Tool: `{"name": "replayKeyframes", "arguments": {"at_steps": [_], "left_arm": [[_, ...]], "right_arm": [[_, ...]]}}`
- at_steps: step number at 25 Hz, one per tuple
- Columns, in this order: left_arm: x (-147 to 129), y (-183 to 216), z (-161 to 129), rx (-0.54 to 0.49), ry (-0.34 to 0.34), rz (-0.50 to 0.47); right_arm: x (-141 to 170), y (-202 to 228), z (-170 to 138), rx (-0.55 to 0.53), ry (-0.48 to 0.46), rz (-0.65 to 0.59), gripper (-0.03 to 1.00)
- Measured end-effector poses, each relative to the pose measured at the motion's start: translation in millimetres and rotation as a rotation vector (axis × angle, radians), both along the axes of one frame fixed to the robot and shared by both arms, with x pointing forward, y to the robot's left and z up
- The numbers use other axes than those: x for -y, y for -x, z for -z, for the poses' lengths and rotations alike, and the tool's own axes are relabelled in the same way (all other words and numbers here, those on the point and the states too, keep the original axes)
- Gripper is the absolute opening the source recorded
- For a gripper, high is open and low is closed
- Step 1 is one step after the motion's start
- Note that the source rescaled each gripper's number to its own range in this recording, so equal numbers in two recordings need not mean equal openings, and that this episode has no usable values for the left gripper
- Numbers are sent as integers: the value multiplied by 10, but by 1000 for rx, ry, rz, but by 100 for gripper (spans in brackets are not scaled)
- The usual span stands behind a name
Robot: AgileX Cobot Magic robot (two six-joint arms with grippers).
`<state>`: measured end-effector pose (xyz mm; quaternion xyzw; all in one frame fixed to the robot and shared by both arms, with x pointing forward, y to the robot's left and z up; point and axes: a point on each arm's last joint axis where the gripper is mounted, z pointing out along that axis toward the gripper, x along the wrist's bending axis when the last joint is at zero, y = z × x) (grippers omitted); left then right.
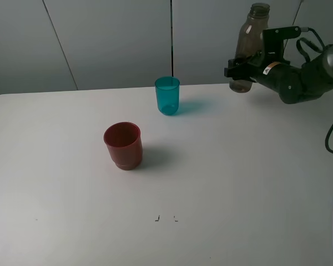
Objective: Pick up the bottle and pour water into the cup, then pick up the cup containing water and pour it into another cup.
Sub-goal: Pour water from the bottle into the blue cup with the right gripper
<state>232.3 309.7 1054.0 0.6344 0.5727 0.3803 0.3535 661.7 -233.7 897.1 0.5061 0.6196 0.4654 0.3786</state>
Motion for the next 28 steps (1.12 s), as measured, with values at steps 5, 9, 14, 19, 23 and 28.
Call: {"name": "replayKeyframes", "arguments": {"at_steps": [5,9,14,19,23,28], "left_arm": [[0,0,0,0,-6,3],[0,0,0,0,-6,3],[0,0,0,0,-6,3],[0,0,0,0,-6,3],[0,0,0,0,-6,3],[0,0,0,0,-6,3]], "right_arm": [[-234,-36,-89,2,78,-78,1],[-435,-101,-199,25,122,-131,1],[-644,-200,-343,8,167,-174,1],[-773,-330,-343,23,207,-203,1],[-816,-460,-225,-21,251,-214,1],[-862,-582,-94,10,388,-273,1]]}}
